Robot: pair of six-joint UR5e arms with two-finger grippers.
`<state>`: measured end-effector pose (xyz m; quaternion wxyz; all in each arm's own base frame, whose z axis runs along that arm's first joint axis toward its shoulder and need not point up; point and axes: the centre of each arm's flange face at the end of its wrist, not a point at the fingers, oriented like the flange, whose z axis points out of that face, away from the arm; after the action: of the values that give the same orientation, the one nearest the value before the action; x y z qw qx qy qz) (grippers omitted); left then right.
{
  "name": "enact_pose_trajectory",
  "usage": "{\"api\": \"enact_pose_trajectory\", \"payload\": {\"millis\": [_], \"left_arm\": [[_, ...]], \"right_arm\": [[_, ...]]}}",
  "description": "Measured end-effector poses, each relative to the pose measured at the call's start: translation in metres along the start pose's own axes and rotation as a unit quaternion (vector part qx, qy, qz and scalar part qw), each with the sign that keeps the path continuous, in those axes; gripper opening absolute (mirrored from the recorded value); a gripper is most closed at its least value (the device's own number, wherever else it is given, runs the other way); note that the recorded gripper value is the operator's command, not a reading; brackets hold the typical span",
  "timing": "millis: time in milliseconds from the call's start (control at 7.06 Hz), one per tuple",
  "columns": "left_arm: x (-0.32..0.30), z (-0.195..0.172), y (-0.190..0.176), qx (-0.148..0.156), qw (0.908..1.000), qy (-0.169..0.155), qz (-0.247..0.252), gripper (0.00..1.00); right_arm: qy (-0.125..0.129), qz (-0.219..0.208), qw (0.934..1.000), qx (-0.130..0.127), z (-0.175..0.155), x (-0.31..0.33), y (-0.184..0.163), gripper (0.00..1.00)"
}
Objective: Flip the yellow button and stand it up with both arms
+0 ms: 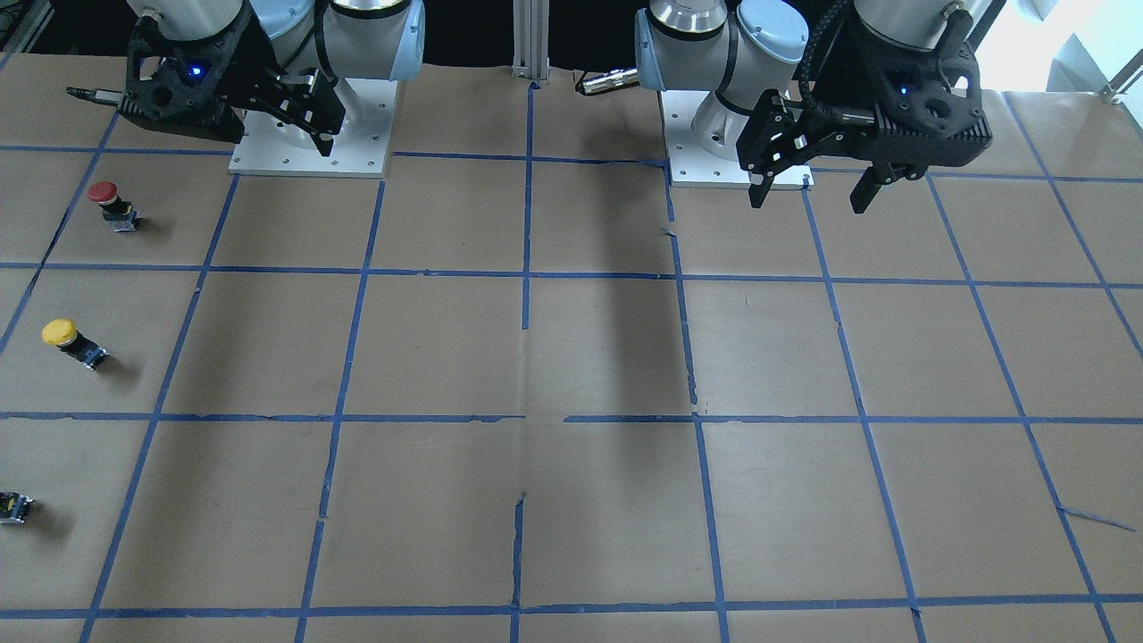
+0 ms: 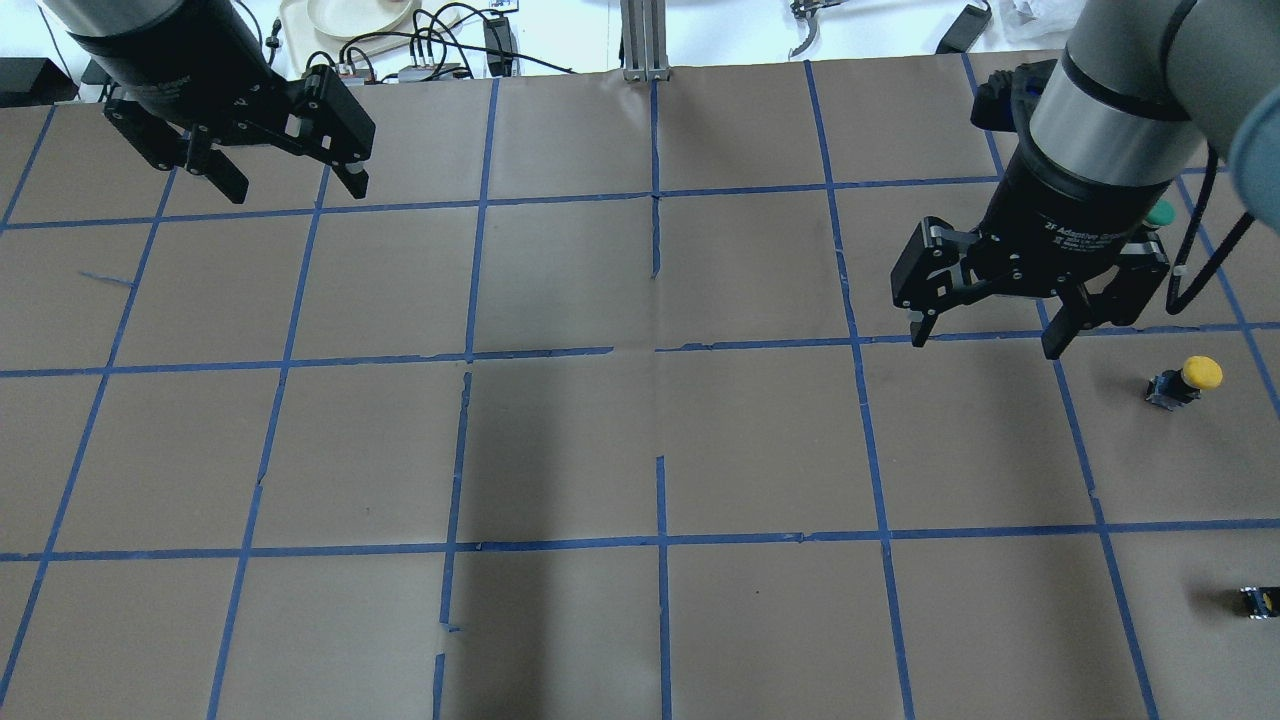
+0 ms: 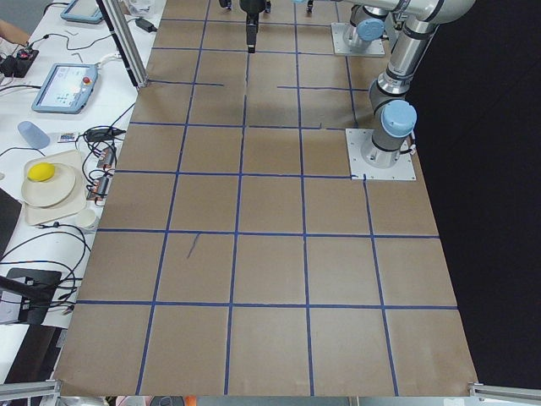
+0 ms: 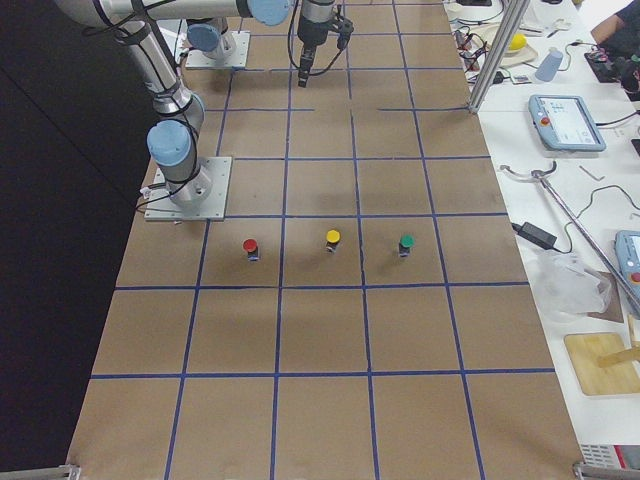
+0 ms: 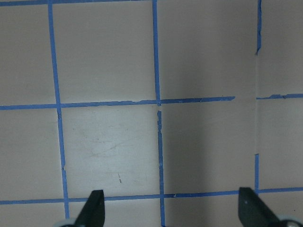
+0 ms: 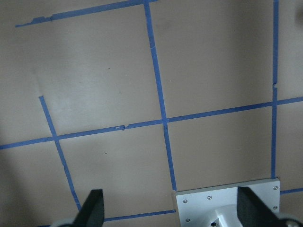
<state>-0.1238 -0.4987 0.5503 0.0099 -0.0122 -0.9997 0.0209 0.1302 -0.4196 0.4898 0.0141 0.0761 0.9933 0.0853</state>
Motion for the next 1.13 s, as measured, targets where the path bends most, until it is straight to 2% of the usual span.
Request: {"api": "enact_pose_trajectory", "payload": {"millis": [283,1134], "left_arm": [[0.0,0.001,0.0,-0.001,1.0,0.0,0.001,1.0],[0.0,0.0,0.0,0.0,1.0,0.0,0.0,1.0]], "right_arm": [[-0.016,-0.001,0.9998,0.008,0.001,-0.003,-0.005,1.0],[0.022,0.006,0.9997,-0.007,0.025,0.005,-0.005,1.0]]}}
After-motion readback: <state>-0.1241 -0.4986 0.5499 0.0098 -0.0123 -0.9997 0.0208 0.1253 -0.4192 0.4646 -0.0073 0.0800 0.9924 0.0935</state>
